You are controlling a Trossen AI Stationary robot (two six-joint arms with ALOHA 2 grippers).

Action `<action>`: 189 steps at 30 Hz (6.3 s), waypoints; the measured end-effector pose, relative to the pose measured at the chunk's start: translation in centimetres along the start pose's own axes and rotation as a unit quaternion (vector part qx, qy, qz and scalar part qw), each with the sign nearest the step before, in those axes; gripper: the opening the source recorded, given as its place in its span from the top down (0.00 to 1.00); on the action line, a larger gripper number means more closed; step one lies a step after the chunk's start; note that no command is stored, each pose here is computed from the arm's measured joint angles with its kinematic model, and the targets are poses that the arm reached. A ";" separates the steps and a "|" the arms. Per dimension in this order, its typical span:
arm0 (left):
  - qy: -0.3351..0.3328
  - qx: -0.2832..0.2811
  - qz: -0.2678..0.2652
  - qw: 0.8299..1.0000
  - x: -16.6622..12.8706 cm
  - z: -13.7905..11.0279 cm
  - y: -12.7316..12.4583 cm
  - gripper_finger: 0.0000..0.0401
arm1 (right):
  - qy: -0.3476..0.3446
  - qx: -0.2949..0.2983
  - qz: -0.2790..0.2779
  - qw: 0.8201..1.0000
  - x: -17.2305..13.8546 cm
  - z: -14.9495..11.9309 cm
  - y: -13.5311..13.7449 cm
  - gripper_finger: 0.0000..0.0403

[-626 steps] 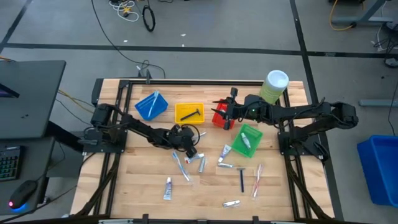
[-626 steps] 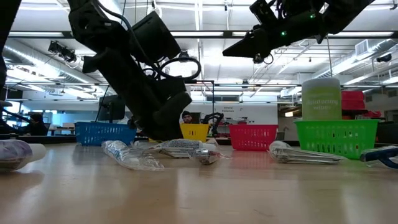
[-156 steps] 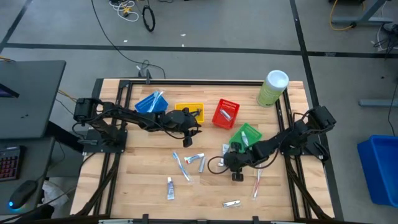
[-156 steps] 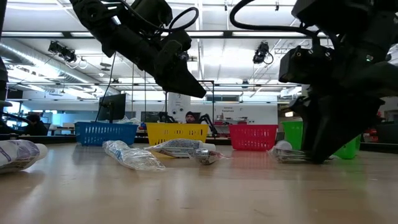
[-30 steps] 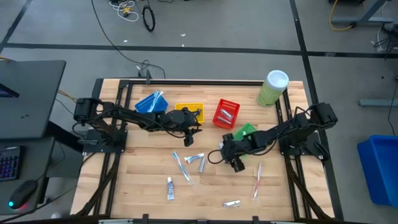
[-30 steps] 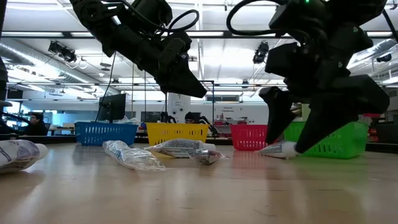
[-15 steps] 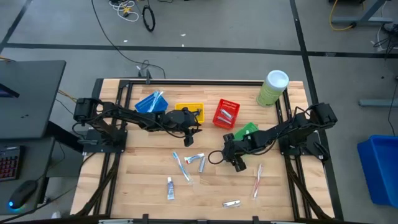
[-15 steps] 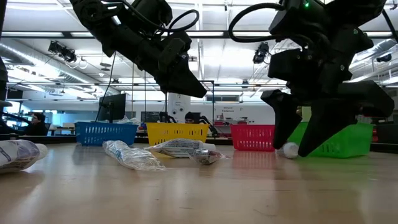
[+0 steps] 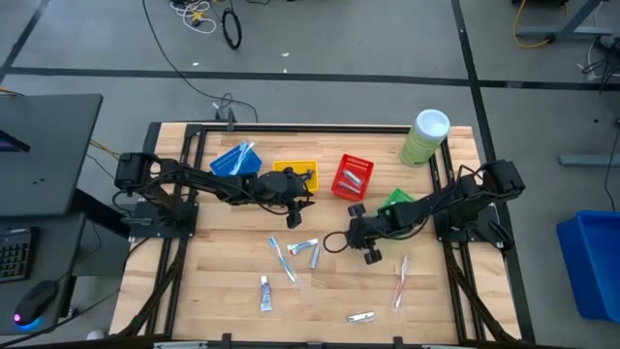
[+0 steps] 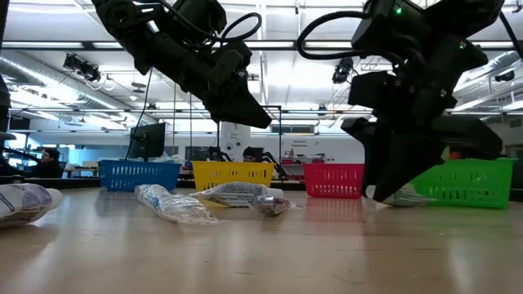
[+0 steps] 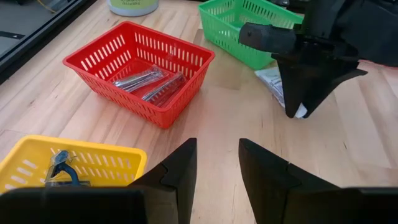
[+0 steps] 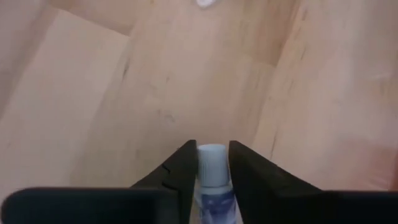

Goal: Pick & Place Travel size toiletries
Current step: Put the white toothpaste into the green bin, then adjust the green bin, then put the blue toothbrush into the blue bin

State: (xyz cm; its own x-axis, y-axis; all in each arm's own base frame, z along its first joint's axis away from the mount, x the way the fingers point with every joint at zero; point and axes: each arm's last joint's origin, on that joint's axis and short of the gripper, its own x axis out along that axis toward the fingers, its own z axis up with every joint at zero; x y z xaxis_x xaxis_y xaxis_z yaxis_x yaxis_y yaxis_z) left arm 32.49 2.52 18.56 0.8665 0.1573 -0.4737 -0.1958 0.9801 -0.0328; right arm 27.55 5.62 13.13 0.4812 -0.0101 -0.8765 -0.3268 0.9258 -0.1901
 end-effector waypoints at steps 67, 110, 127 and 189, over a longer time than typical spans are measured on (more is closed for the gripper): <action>0.000 -0.013 0.000 1.000 0.0 0.0 0.0 0.69 | 0.085 0.457 -0.171 0.869 -8.1 -6.1 -2.6 0.54; 0.000 -0.022 0.000 1.000 0.0 0.0 0.0 0.69 | 0.228 0.432 -0.069 0.870 -6.1 -10.4 -0.5 0.42; 0.000 -0.012 0.000 1.000 0.0 0.0 0.0 0.69 | 0.121 0.417 -0.075 0.897 -5.6 -8.5 -3.0 0.40; 0.191 0.165 -0.170 0.953 -3.9 -6.3 -11.9 0.69 | -0.291 0.142 -0.024 0.946 -6.6 -1.1 -4.3 0.64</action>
State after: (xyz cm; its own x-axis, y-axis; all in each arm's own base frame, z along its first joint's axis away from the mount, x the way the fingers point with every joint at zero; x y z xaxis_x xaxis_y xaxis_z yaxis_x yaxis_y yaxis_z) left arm 28.56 -10.51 15.28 0.6119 -0.1694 -0.7726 0.2753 0.9613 0.0072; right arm 24.89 1.28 19.30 0.8835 0.0776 -0.4620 -0.1001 0.9947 -0.0244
